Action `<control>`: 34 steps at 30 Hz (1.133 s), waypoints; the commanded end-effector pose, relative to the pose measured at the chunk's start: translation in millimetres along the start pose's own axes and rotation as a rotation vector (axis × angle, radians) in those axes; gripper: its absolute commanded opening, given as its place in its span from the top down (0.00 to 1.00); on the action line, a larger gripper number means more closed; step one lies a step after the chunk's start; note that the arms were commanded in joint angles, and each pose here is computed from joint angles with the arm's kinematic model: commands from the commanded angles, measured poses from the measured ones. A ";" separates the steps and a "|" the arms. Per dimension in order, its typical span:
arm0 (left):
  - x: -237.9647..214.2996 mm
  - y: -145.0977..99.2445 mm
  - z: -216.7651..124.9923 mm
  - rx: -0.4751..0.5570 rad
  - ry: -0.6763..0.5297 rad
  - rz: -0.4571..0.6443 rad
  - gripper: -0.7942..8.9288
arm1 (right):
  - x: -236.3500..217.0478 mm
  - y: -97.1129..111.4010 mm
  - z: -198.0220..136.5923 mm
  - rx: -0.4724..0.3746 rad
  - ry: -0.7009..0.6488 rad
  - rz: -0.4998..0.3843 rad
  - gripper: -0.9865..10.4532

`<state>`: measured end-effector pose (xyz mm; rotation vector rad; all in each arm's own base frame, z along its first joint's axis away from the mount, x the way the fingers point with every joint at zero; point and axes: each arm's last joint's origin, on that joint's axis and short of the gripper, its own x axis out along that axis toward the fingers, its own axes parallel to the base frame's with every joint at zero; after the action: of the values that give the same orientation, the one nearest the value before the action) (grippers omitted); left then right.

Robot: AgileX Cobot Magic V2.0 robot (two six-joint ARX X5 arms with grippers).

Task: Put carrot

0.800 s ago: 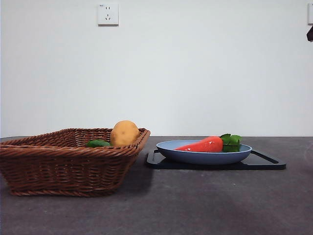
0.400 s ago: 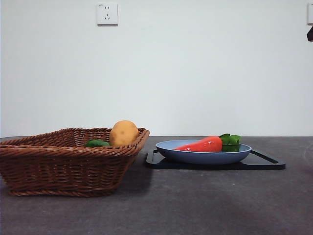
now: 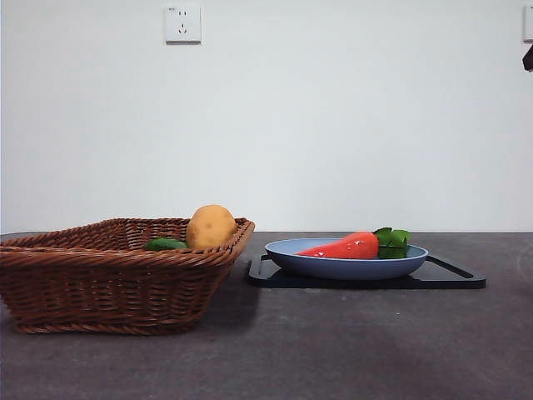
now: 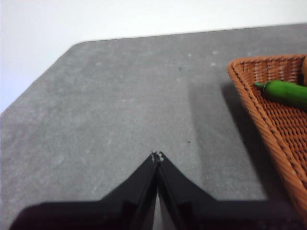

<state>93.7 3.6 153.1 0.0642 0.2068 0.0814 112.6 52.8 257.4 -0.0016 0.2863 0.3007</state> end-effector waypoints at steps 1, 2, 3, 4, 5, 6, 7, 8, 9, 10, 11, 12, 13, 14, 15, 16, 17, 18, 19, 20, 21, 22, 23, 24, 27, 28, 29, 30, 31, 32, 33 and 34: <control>0.9 0.1 -0.4 -0.012 -0.023 0.003 0.91 | -1.1 0.6 4.0 0.005 -0.017 0.002 0.91; 0.9 0.1 -0.1 -0.012 -0.027 0.003 0.91 | -1.1 0.6 3.9 0.005 -0.017 0.002 0.91; 0.9 0.2 0.0 -0.012 -0.027 0.004 0.91 | -1.1 0.6 4.0 0.004 -0.017 0.002 0.91; 0.8 0.2 0.1 -0.012 -0.028 0.005 0.91 | -1.1 0.6 4.0 0.005 -0.017 0.002 0.91; 0.9 0.2 -0.1 -0.012 -0.025 0.004 0.91 | -1.1 0.6 3.9 0.005 -0.017 0.002 0.91; 1.0 0.1 -0.4 -0.012 -0.023 0.004 0.91 | -1.1 0.6 3.9 0.005 -0.017 0.002 0.91; 1.0 0.1 -0.2 -0.012 -0.024 0.004 0.91 | -1.1 0.6 3.9 0.004 -0.017 0.001 0.91; 1.0 0.2 -0.1 -0.012 -0.025 0.004 0.91 | -1.1 0.6 3.9 0.005 -0.017 0.002 0.91; 1.0 0.2 -0.1 -0.012 -0.025 0.004 0.91 | -1.1 0.6 3.9 0.005 -0.017 0.002 0.91; 1.0 0.1 -0.2 -0.012 -0.024 0.004 0.91 | -1.1 0.6 3.9 0.005 -0.017 0.002 0.91; 1.0 0.1 -0.2 -0.012 -0.024 0.004 0.91 | -1.1 0.6 3.9 0.005 -0.017 0.002 0.91; 1.0 0.2 -0.1 -0.012 -0.025 0.004 0.91 | -1.1 0.6 3.9 0.004 -0.017 0.002 0.91; 1.0 0.1 -0.2 -0.012 -0.024 0.004 0.91 | -1.1 0.6 3.9 0.005 -0.017 0.002 0.91; 1.0 0.2 -0.1 -0.012 -0.025 0.004 0.91 | -1.1 0.6 4.0 0.005 -0.017 0.002 0.91; 1.0 0.1 -0.2 -0.012 -0.024 0.004 0.91 | -1.1 0.6 3.9 0.005 -0.017 0.002 0.91; 1.0 0.2 -0.1 -0.012 -0.025 0.004 0.91 | -1.1 0.6 3.9 0.005 -0.017 0.002 0.91; 1.0 0.2 -0.1 -0.012 -0.025 0.004 0.91 | -1.1 0.6 4.0 0.005 -0.017 0.002 0.91; 1.0 0.1 -0.2 -0.012 -0.024 0.004 0.91 | -1.1 0.6 3.9 0.005 -0.017 0.002 0.91; 1.0 0.1 -0.2 -0.012 -0.024 0.004 0.91 | -1.1 0.6 3.9 0.005 -0.017 0.002 0.91; 1.0 0.2 -0.1 -0.012 -0.025 0.004 0.91 | -1.1 0.6 3.9 0.004 -0.017 0.003 0.91; 1.0 0.1 -0.2 -0.012 -0.024 0.004 0.91 | -1.1 0.5 3.9 0.004 -0.017 -0.002 0.91; 1.0 0.1 -0.2 -0.012 -0.024 0.004 0.91 | -1.1 0.5 4.0 0.005 -0.018 -0.002 0.91; 1.0 0.1 -0.2 -0.012 -0.024 0.004 0.91 | -1.2 0.5 4.0 0.004 -0.018 -0.001 0.91; 1.0 0.2 -0.1 -0.012 -0.025 0.004 0.91 | -1.2 0.6 4.0 0.004 -0.018 0.001 0.91; 1.0 0.1 -0.2 -0.012 -0.024 0.004 0.91 | -4.1 -0.3 4.8 -0.032 -0.033 -0.006 0.91; 1.0 0.1 -0.2 -0.012 -0.024 0.004 0.91 | -7.4 -2.2 6.0 -0.068 -0.053 -0.032 0.91; 1.0 0.2 -0.1 -0.012 -0.025 0.004 0.91 | -12.2 -4.2 7.3 -0.088 -0.079 -0.053 0.91; 1.0 0.2 -0.1 -0.012 -0.025 0.004 0.91 | -17.7 -6.5 8.0 -0.100 -0.105 -0.074 0.91; 1.0 0.1 -0.2 -0.012 -0.024 0.004 0.91 | -22.5 -8.7 7.8 -0.101 -0.131 -0.087 0.91; 1.0 0.2 -0.2 -0.012 -0.024 0.004 0.91 | -27.2 -11.3 7.1 -0.093 -0.160 -0.104 0.91; 1.0 0.1 -0.2 -0.012 -0.024 0.004 0.91 | -31.6 -14.3 5.0 -0.082 -0.184 -0.128 0.91; 1.0 0.2 -0.1 -0.012 -0.025 0.004 0.91 | -34.8 -17.1 2.1 -0.070 -0.203 -0.153 0.91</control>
<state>94.2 3.7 153.7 0.0638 0.1900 0.0823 86.6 27.7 272.2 -0.0421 0.0739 0.1708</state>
